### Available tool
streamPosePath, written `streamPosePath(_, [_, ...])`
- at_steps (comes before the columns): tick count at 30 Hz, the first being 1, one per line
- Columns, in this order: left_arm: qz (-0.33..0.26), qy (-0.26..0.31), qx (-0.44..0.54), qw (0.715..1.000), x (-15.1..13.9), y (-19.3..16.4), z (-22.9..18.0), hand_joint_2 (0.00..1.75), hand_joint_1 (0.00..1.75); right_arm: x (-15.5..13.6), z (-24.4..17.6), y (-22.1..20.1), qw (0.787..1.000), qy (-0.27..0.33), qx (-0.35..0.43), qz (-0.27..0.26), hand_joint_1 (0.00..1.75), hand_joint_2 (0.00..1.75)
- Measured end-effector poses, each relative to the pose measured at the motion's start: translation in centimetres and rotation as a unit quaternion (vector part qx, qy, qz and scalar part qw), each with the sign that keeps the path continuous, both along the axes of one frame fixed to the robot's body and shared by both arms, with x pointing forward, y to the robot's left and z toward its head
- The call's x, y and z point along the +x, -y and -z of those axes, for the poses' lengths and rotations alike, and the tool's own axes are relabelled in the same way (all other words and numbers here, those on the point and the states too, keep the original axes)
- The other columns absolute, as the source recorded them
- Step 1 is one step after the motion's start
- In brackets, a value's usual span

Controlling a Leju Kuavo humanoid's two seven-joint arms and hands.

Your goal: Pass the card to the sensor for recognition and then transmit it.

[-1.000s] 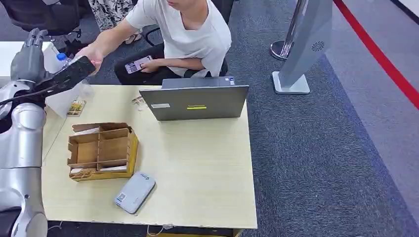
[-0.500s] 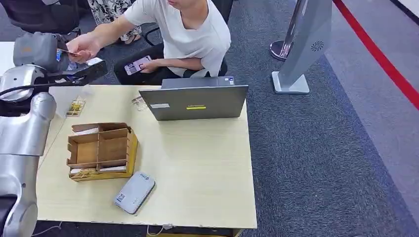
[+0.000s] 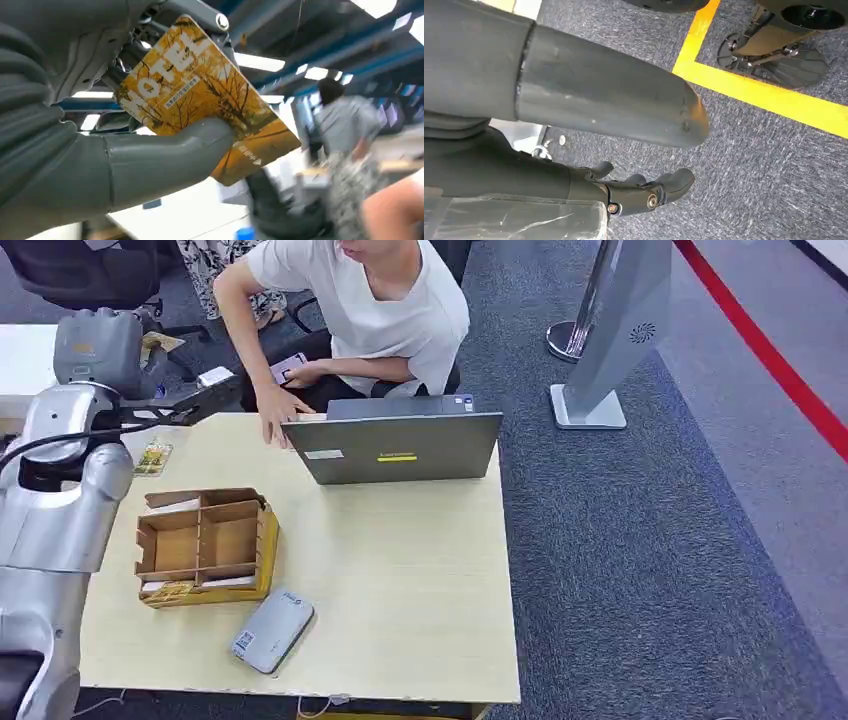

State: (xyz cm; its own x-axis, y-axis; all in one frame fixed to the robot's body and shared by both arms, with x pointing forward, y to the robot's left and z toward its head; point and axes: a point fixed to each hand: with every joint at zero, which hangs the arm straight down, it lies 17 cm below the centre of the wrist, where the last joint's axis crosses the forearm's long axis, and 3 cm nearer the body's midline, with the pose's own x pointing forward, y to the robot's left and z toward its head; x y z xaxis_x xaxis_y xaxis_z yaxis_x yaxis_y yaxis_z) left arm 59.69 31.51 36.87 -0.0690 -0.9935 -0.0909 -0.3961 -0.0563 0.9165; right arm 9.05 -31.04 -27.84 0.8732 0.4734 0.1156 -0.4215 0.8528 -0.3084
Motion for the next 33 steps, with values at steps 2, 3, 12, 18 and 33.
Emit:
streamPosePath(2, [0.034, 0.027, -0.005, 0.999, -2.3, 2.4, -0.2, 1.75, 1.75, -0.4, 0.0, -0.1, 1.0, 0.001, 0.0, 0.002, 0.0, 0.0])
streamPosePath(3, [0.054, 0.036, -0.004, 0.998, -3.5, 3.6, 0.1, 1.75, 1.75, -0.6, 0.1, -0.3, 1.0, 0.0, 0.0, 0.004, 0.0, 0.0])
streamPosePath(12, [0.17, 0.061, 0.011, 0.983, -15.2, 8.4, 5.4, 1.75, 1.75, -2.0, 0.3, -0.5, 1.0, -0.005, 0.001, 0.031, 0.0, 0.0])
streamPosePath(18, [0.188, -0.041, 0.02, 0.981, -18.6, 8.8, 13.6, 1.75, 1.75, -2.3, 0.3, -0.2, 0.999, -0.005, 0.0, 0.043, 0.0, 0.0])
streamPosePath(33, [0.183, -0.241, 0.06, 0.951, -23.7, 7.4, 29.7, 1.75, 1.75, -2.5, 0.3, -0.1, 0.999, -0.007, -0.001, 0.052, 0.0, 0.0])
